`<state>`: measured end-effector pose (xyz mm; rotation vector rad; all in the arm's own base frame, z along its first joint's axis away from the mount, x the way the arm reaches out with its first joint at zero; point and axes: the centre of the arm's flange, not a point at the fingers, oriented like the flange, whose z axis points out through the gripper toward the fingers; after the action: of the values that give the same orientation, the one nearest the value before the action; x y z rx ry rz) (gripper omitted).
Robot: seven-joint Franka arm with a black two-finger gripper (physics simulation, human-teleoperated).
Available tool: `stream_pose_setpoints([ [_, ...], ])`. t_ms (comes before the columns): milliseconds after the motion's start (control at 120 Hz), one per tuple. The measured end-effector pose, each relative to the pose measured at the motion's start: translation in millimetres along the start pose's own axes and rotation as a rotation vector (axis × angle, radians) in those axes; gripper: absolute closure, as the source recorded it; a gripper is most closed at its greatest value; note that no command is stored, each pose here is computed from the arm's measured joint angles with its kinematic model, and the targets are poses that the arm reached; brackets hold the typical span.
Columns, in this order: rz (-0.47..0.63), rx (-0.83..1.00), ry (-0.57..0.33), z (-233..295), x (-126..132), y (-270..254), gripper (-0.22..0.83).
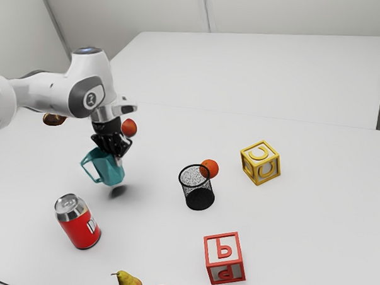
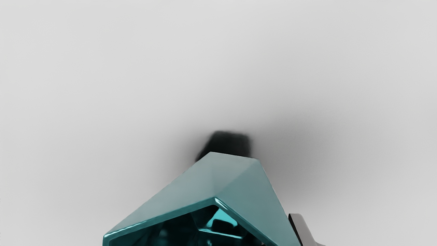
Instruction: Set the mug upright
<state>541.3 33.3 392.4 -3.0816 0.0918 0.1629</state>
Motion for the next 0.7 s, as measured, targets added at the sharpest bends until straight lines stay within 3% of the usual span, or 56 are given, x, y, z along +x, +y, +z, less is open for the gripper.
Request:
stream_pose_setpoints([
  [292, -0.097, 0.063, 0.107, 1, 13, 41, 0.79],
  [700, -0.272, 0.033, 0.090, 42, 26, 42, 0.79],
])
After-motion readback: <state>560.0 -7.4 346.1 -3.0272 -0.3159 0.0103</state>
